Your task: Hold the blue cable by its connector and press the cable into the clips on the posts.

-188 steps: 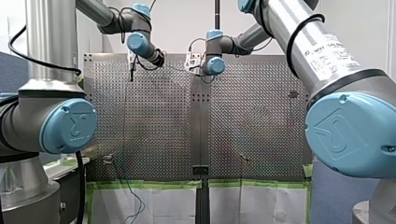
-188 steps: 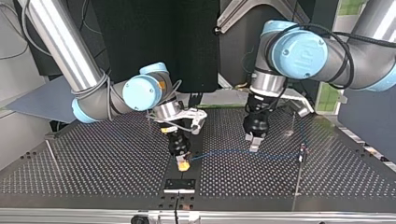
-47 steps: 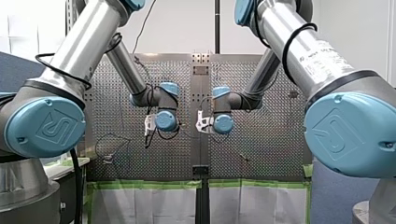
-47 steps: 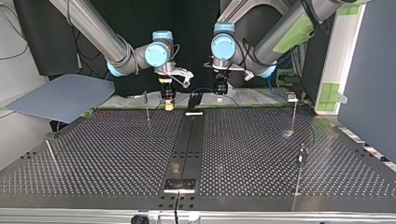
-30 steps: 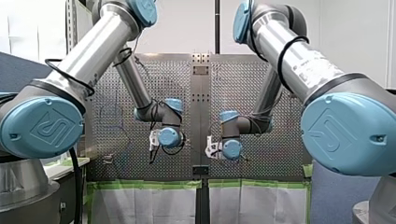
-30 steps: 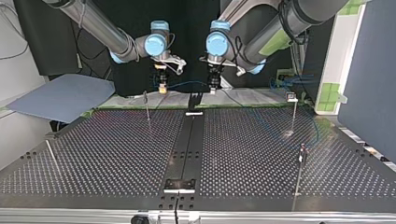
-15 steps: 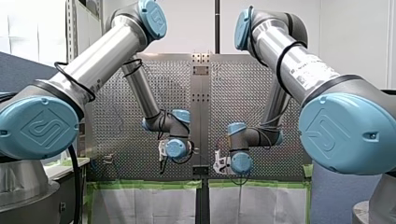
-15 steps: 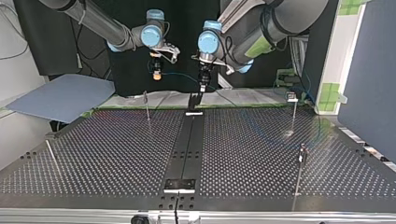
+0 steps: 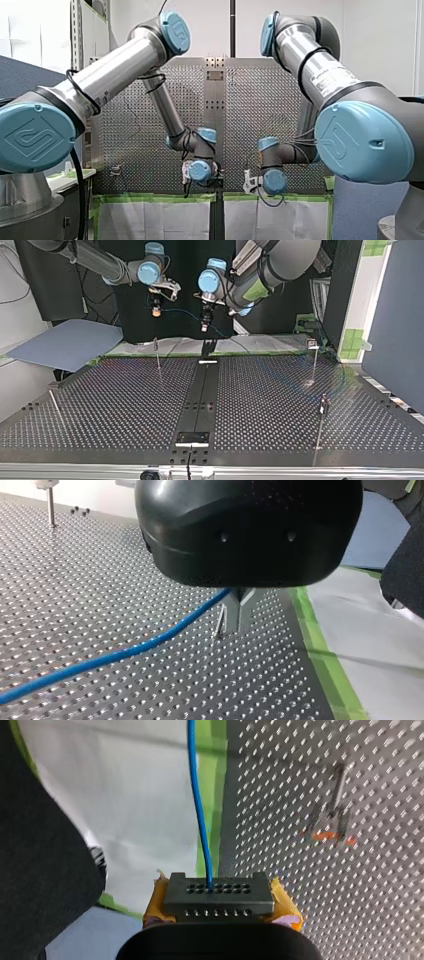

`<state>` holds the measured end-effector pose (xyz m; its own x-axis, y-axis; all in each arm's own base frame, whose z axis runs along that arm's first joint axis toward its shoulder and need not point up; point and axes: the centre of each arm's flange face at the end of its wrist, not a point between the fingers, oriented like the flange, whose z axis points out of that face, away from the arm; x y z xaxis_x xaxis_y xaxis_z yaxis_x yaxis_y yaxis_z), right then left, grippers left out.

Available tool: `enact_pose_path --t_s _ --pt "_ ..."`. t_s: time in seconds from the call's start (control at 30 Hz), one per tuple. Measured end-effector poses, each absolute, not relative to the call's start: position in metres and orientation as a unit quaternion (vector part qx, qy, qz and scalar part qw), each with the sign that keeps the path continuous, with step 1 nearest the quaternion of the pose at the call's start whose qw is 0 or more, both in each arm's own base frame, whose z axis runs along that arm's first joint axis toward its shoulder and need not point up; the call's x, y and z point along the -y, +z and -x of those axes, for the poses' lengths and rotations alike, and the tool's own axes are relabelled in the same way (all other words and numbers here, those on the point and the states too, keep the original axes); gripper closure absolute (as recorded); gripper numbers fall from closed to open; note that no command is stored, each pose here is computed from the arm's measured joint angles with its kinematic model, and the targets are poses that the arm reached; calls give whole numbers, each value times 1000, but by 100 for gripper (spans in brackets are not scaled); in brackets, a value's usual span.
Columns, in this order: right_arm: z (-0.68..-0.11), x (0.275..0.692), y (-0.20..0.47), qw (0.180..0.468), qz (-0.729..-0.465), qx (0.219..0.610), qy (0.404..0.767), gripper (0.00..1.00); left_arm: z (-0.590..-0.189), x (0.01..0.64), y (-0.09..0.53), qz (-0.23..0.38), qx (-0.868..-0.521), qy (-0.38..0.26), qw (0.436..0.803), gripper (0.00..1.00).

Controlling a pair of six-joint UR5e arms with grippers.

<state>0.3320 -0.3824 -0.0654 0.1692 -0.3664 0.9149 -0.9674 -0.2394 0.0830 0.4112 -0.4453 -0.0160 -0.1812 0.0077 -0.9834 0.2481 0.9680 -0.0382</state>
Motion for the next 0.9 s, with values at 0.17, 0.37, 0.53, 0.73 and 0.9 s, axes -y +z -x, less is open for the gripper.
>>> enact_pose_path --t_s 0.17,0.37,0.53,0.73,0.9 --pt "-311 387 -69 373 -670 495 408 100 -411 456 -30 -86 -767 -92 630 98" --pt "-307 414 -64 383 -657 484 433 100 -408 472 -48 -82 -768 -87 630 98" --pt "-307 433 -59 380 -649 478 454 100 -407 484 -50 -70 -760 -82 641 98" --pt "-297 453 -55 374 -643 480 465 100 -405 496 -44 -52 -744 -84 660 98" --pt "-284 465 -54 371 -639 483 469 100 -406 507 -46 -40 -738 -80 668 98"
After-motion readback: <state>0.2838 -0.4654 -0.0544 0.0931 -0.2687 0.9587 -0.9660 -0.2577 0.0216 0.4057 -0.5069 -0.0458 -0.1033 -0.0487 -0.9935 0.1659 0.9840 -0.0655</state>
